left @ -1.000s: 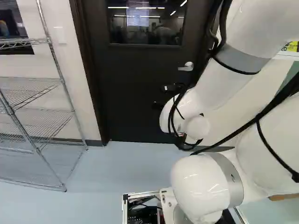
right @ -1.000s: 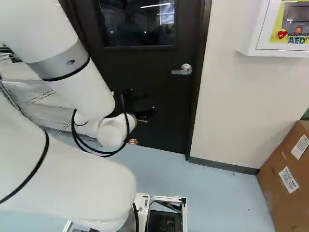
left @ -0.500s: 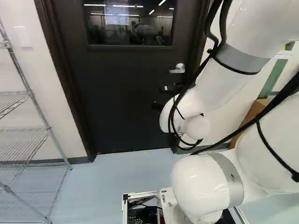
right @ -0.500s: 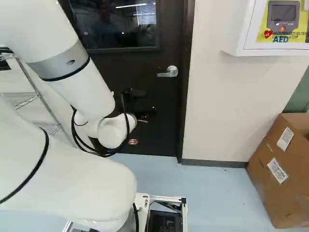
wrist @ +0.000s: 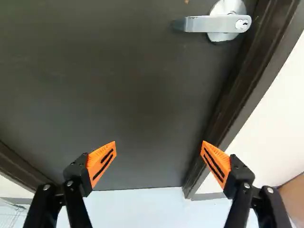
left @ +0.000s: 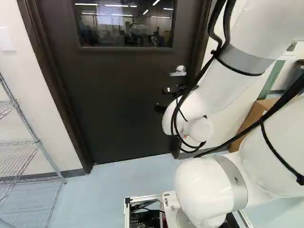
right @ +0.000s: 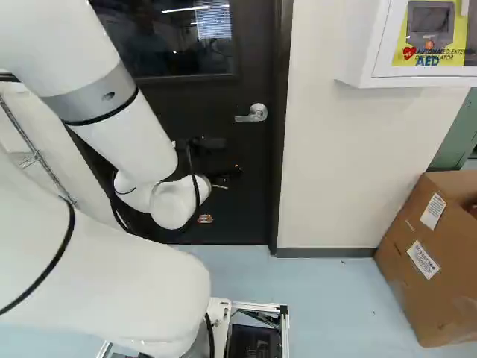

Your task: Open the door and move inside

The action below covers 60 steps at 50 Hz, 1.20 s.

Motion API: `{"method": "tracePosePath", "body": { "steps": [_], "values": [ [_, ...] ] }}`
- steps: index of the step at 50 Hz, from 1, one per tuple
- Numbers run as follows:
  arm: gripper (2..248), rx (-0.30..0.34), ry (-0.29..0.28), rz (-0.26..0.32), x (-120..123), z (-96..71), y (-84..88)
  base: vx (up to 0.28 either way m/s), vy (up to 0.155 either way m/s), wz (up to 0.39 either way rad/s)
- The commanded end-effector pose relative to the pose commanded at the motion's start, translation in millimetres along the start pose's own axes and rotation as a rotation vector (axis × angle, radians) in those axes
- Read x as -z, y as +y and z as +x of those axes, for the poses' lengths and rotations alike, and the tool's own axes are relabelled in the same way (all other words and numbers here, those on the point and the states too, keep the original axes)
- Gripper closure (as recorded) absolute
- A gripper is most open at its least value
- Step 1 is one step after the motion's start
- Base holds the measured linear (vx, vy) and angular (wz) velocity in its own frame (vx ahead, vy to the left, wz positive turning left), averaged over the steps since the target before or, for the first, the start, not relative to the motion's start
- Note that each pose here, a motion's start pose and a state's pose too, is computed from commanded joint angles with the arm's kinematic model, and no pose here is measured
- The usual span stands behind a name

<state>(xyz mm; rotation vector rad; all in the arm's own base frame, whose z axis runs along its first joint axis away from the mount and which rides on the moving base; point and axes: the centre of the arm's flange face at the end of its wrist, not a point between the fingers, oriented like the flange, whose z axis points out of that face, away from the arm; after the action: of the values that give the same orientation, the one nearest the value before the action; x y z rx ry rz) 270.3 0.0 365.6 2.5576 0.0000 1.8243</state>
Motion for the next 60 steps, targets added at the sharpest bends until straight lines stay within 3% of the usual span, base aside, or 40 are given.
{"method": "tracePosePath", "body": {
  "steps": [30, 60],
  "values": [
    [3, 0.000, 0.001, 0.000, -1, 1.1, 0.0, 0.019, 0.010, -0.002],
    [3, 0.000, 0.076, 0.000, -8, 31.6, 0.0, 0.000, 0.000, 0.000]
  ]
}}
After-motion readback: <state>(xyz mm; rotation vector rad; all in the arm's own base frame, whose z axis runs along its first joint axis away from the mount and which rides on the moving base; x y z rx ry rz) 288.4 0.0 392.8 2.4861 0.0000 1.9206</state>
